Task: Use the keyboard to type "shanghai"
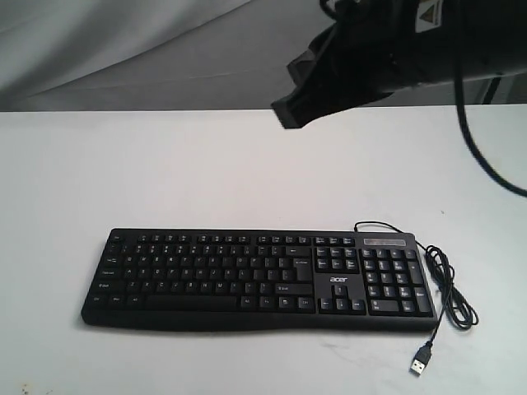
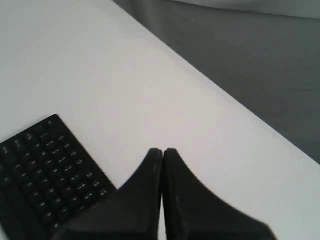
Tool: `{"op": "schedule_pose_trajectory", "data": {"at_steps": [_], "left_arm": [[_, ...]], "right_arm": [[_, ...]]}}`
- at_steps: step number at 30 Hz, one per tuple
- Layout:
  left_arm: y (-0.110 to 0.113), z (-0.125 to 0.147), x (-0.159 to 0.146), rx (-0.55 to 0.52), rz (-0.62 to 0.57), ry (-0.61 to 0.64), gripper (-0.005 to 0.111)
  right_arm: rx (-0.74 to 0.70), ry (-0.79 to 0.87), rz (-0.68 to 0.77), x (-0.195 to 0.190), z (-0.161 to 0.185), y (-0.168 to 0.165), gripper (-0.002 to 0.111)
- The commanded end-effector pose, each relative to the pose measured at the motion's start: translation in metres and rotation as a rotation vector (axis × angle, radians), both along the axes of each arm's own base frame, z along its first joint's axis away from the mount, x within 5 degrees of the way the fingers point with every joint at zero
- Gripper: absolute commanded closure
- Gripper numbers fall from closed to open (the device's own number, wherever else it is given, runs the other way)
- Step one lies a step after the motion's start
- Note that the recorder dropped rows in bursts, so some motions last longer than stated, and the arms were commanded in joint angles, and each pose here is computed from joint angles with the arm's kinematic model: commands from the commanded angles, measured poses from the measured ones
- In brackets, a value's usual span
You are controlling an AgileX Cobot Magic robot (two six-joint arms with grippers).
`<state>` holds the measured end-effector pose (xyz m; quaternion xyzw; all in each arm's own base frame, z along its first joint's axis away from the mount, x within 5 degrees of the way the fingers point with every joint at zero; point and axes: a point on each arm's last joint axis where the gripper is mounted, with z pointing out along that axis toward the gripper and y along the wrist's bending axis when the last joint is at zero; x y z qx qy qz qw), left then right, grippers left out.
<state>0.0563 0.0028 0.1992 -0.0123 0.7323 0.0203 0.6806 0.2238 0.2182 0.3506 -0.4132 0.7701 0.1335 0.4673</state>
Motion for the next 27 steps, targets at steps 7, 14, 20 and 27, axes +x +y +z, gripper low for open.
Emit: {"op": "schedule_pose_trajectory", "data": {"at_steps": [7,14,20,27], "left_arm": [[0.000,0.000,0.000,-0.002,-0.006,-0.007,0.107],[0.000,0.000,0.000,-0.002,-0.006,-0.007,0.107],[0.000,0.000,0.000,-0.002,-0.006,-0.007,0.107],[0.000,0.000,0.000,-0.002,-0.006,-0.007,0.107]], "right_arm": [[0.190,-0.048,-0.370,0.019,-0.005,-0.096,0.108],[0.236,-0.168,-0.630,-0.038,-0.027,-0.181,0.108],[0.261,-0.290,-0.828,-0.105,-0.057,-0.220,0.108],[0.315,-0.348,-0.924,-0.152,-0.114,-0.226,0.108]]}}
